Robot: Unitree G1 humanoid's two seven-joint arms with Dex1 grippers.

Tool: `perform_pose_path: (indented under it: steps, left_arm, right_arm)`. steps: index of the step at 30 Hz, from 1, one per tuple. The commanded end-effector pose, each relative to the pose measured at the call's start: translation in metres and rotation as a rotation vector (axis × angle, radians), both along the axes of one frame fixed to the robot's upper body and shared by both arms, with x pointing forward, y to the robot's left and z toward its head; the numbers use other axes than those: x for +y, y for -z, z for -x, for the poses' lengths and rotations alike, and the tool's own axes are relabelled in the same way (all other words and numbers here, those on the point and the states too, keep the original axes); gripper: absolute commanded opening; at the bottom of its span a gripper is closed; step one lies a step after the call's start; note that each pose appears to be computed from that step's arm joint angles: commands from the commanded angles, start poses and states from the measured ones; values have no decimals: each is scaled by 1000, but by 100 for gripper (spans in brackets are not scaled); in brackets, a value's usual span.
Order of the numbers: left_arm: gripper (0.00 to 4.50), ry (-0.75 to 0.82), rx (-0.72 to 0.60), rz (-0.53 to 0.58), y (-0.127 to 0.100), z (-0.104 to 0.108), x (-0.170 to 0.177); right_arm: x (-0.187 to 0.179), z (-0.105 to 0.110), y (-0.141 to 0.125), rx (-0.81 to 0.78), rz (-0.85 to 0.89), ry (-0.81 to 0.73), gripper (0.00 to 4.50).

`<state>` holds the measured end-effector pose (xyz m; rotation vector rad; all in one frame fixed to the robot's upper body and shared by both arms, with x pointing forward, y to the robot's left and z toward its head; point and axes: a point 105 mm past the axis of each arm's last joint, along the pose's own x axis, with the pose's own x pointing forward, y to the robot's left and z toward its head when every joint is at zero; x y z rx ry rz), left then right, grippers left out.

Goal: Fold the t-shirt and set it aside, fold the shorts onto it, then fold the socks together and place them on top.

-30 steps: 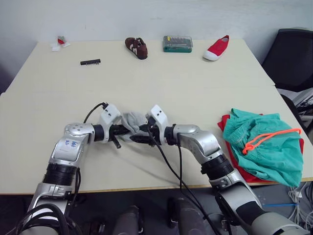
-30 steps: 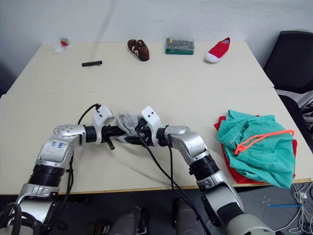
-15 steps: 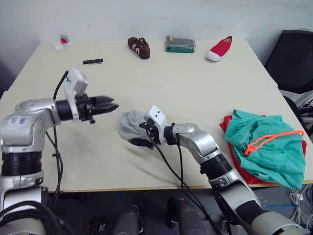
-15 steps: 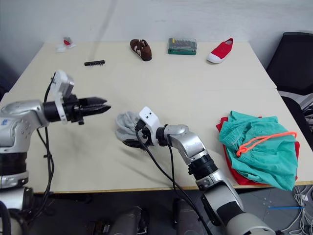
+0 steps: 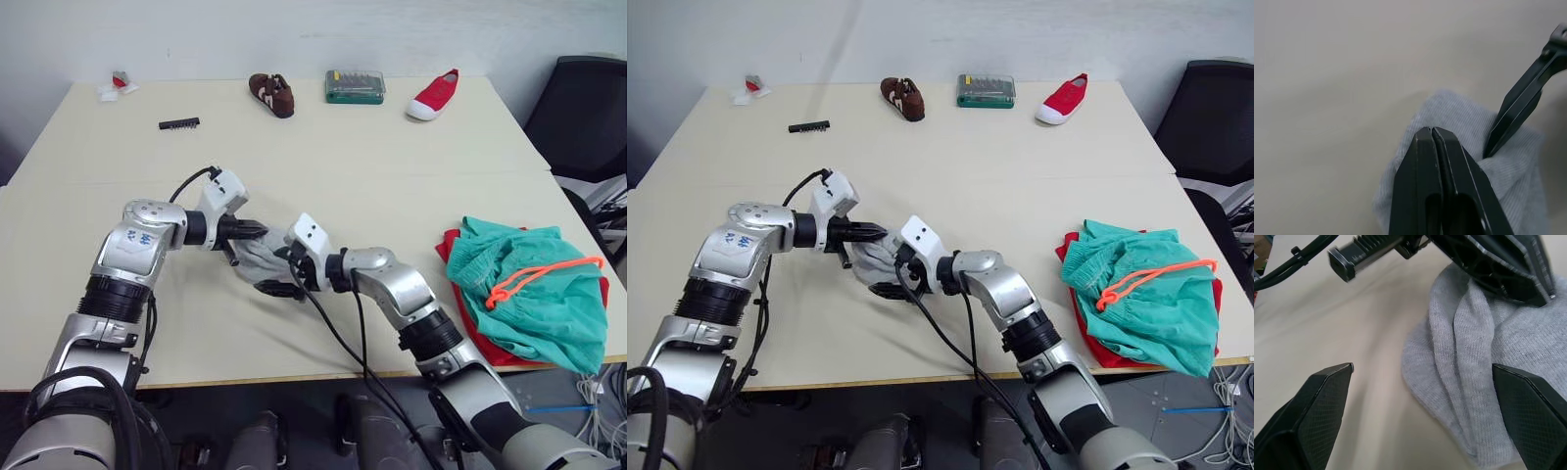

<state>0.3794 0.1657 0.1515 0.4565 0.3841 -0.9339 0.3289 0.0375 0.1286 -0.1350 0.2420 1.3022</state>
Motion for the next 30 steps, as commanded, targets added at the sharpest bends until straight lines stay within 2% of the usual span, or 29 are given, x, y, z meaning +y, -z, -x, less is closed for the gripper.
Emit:
perform_pose_path:
  steps: [1,5,8,12,16,20,25,30]
  left_arm:
    - [5,2,-7,-37,4,5,8]
    - [5,6,19,-20,11,17,8]
    - [0,0,27,-15,17,23,8]
    - [0,-18,30,-3,20,28,9]
    - [0,-34,27,-3,23,30,11]
    - [0,-55,19,11,24,28,11]
    - [0,-73,19,19,28,26,13]
    - [0,-72,16,26,30,27,14]
  right_arm:
    - [-3,9,-21,-35,-71,-74,450]
    - [-14,-2,-40,-37,-132,-31,450]
    - [-14,-11,-49,-34,-171,15,393]
    - [-5,-18,-52,-31,-190,43,263]
    - [9,-28,-34,-71,-103,99,142]
    - [9,-35,-10,-157,34,133,3]
    - [-12,-37,13,-254,168,129,1]
    - [-33,-20,2,-154,81,106,1]
